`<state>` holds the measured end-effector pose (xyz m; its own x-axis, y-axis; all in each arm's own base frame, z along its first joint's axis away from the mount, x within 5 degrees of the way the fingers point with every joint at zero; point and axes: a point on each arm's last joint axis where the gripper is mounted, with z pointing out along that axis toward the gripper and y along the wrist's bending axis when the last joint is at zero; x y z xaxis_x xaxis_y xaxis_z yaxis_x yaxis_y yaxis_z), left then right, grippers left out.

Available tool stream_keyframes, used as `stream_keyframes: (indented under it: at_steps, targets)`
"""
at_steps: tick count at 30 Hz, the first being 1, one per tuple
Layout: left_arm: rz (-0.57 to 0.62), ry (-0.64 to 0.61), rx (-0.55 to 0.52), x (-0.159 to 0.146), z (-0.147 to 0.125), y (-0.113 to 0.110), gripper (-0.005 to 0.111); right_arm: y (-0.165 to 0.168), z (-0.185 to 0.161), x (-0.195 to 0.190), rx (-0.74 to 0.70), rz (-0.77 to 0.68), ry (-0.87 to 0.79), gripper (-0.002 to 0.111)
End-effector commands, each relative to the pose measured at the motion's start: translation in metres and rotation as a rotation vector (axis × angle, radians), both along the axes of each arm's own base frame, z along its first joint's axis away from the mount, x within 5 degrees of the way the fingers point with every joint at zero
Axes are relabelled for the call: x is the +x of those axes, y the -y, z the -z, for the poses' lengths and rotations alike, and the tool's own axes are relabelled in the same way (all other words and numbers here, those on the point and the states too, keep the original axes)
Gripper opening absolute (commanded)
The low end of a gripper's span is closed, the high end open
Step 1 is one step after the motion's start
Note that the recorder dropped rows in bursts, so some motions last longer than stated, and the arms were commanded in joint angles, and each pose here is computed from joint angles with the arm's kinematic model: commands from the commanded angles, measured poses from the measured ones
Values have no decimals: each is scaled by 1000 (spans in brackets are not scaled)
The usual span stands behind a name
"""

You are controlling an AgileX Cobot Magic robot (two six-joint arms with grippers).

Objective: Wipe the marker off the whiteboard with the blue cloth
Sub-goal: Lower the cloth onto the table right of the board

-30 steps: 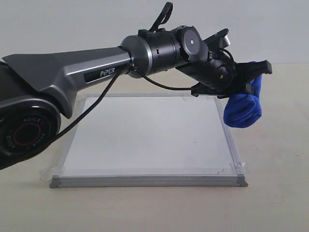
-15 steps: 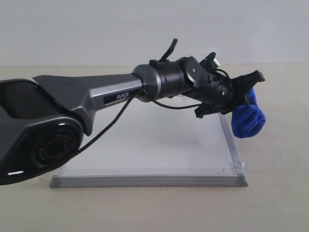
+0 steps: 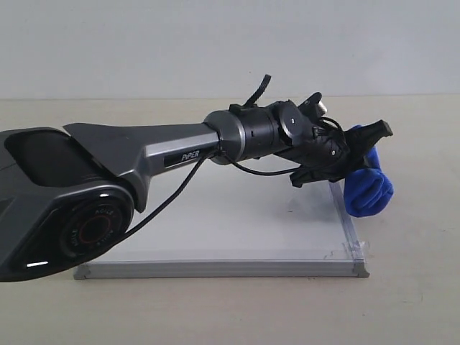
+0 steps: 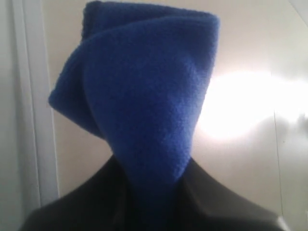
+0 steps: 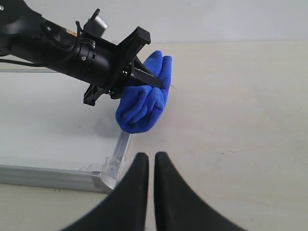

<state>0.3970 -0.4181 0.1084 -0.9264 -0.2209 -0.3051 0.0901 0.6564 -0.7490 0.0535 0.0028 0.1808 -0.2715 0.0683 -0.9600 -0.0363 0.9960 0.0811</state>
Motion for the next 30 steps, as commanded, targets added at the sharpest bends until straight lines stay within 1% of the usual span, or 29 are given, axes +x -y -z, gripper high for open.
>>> stream_keyframes:
  at_steps: [1,10,26,28,30]
  targets:
    - [-28,-26,-8,-1,10,3,4,0,-2,0,-7,0,17,1]
    - [-38,-39,-13,-4,13,5,4,0,-2,0,-7,0,17,1]
    - [-1,-56,15,-8,16,6,4,0,-2,0,-7,0,17,1]
    - [6,-56,19,-9,16,6,7,0,-2,0,-7,0,17,1]
    - [7,-57,21,-9,16,6,15,0,-2,0,-7,0,17,1]
